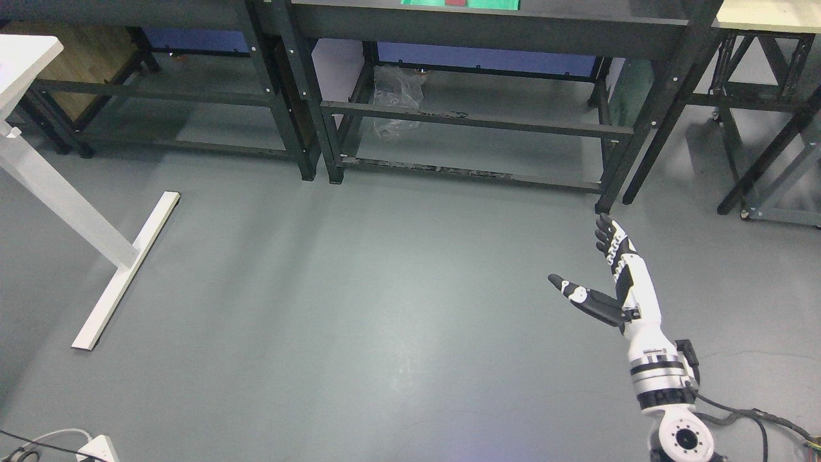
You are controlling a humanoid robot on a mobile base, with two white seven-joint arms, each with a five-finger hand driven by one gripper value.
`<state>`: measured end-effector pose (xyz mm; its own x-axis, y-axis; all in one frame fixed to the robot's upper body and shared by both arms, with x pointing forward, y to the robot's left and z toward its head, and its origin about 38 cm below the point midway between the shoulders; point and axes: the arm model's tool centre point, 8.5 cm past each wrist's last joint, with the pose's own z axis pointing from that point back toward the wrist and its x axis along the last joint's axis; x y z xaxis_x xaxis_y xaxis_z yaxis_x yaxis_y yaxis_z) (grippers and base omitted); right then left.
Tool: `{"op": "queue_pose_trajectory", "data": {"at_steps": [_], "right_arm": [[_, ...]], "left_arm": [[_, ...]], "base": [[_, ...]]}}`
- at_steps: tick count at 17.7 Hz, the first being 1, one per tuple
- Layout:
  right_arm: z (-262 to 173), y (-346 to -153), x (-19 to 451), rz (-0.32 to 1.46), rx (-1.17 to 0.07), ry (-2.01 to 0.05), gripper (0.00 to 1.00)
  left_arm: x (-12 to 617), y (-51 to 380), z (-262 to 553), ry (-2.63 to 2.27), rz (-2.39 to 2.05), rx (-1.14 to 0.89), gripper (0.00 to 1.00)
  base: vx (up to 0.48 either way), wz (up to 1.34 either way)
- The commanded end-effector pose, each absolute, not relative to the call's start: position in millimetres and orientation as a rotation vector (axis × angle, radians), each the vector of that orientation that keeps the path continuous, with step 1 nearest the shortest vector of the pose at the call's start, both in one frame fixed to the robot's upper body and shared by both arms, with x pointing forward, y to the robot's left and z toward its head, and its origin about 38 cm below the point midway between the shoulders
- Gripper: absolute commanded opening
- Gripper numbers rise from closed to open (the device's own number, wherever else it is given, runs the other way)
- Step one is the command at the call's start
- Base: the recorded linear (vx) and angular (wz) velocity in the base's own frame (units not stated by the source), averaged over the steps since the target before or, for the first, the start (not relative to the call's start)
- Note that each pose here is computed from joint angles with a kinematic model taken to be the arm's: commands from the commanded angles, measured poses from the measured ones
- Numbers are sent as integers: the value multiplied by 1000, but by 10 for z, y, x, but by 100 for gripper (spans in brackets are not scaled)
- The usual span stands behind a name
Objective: Pick pink block from left shelf to tray
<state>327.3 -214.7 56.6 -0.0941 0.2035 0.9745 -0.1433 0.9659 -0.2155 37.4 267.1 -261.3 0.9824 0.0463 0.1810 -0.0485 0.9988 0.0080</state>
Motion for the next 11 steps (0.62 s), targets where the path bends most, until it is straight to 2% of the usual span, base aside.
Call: {"op": "queue_pose_trajectory", "data": {"at_steps": [1, 11], "right_arm": [[575, -2176, 3276, 310, -52, -1641, 100], [622, -2189, 3322, 304, -54, -1655, 100]], "left_arm": [[315, 2784, -2606, -174, 45, 31, 100], [315, 2784, -2606, -174, 45, 31, 100]], "base": [[0, 0], [2, 0]]}}
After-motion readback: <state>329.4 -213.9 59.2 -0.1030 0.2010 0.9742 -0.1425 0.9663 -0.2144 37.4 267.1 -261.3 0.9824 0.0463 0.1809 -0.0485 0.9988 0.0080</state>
